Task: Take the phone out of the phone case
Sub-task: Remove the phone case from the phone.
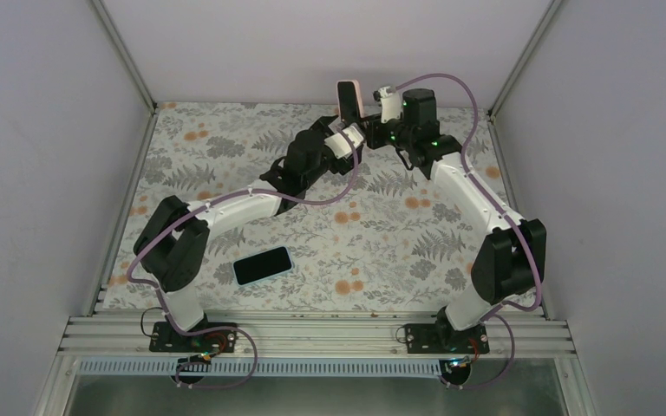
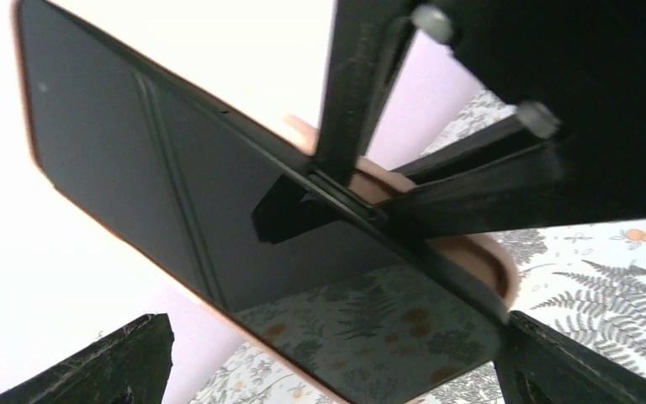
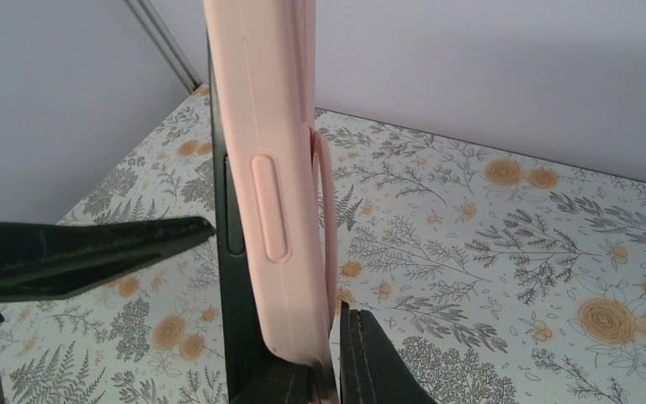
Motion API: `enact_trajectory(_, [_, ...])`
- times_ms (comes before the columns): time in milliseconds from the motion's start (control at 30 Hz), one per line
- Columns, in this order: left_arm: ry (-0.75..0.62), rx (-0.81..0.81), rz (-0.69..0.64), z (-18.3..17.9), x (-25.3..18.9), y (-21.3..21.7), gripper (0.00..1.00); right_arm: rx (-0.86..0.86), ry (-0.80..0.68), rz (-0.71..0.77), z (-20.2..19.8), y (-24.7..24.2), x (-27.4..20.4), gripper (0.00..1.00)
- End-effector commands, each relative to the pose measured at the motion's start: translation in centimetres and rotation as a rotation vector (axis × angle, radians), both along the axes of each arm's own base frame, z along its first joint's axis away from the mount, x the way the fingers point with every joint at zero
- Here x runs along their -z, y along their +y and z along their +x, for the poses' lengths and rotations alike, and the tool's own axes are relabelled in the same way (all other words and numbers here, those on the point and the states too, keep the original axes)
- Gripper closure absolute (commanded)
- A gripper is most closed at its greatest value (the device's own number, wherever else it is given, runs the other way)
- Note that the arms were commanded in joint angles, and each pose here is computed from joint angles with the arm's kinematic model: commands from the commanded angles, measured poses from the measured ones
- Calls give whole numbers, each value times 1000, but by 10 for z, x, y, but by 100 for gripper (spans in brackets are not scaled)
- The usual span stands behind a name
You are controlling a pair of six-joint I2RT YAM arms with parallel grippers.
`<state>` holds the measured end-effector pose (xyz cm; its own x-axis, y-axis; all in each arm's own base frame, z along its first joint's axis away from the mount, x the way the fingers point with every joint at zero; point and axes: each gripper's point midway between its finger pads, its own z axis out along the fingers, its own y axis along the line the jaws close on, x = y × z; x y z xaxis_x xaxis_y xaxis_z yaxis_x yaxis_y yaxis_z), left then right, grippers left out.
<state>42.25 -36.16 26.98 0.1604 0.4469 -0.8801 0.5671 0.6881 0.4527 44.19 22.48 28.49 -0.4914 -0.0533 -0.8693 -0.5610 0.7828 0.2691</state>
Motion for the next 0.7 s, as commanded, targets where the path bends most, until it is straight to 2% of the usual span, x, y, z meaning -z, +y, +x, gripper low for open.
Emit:
enact_trajectory(0, [-64, -93, -51, 13, -22, 9, 6, -22, -98, 54, 0, 7, -38, 96])
enact_trajectory(400, [-127, -176, -77, 18, -44, 24, 7, -39, -78, 45, -2, 11, -27, 96])
enact_trajectory(533, [-209, -261, -75, 22, -65, 37, 10, -29, -70, 30, -1, 9, -20, 96])
enact_trajectory(667, [-352, -331, -50, 9, -89, 50, 14, -25, -47, 26, 1, 9, -9, 96])
